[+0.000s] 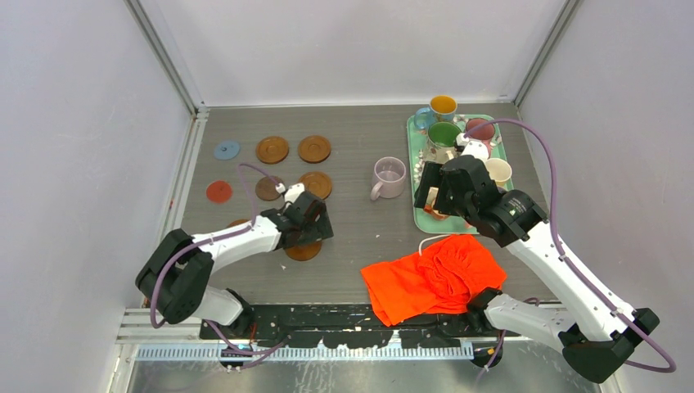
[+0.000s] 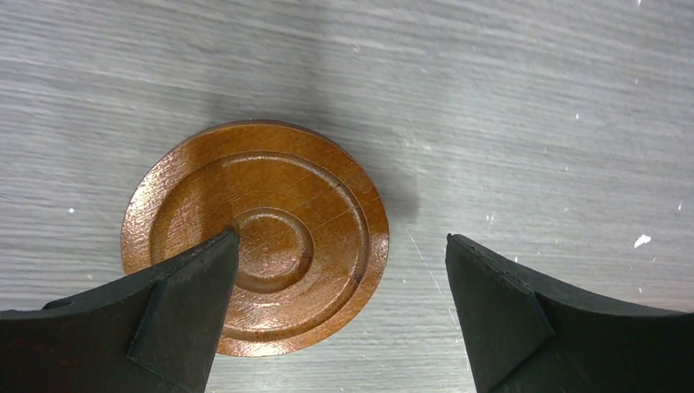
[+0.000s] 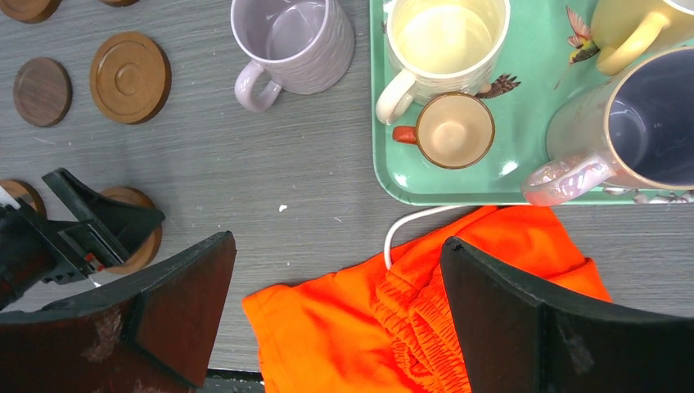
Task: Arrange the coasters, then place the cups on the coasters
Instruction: Move the coaster to the center of the board.
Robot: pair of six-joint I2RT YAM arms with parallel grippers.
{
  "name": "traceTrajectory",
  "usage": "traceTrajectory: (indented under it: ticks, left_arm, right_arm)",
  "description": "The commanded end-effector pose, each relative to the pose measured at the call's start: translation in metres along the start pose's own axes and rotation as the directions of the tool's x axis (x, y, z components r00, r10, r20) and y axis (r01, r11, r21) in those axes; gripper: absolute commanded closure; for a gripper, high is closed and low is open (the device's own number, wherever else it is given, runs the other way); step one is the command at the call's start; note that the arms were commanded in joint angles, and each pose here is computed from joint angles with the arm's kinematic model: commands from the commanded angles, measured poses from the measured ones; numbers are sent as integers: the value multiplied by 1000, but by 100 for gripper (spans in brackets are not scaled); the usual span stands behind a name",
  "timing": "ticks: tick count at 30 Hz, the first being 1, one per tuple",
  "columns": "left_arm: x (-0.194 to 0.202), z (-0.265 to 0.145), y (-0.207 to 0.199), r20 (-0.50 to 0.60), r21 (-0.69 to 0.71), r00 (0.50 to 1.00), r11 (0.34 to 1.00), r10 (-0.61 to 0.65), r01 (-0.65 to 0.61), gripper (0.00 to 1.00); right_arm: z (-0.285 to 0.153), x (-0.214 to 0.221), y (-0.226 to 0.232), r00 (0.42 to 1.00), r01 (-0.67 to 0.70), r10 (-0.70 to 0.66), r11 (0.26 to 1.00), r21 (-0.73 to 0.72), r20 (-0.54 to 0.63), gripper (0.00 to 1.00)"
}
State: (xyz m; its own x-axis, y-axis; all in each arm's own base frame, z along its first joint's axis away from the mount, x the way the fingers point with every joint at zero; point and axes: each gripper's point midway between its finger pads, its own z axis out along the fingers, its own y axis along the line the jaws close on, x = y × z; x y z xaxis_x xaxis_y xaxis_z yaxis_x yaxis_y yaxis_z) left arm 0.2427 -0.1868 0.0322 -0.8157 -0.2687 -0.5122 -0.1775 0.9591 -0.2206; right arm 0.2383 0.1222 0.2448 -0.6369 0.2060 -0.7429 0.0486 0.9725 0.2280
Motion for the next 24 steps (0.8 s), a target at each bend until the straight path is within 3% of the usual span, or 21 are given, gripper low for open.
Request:
traceTrajectory:
  ticks: [1,24]
  left_arm:
    - [-4,9,17,-22,-27,1000,1000,2,-2,0]
    - [-22,15,46,-25,-82,998,995,-53,51,0]
  right_arm:
    - [-8,-11,2,999,-1,1,1000,-8,35,0]
    - [-9,-13,1,999,7,-7,1000,-7,41,0]
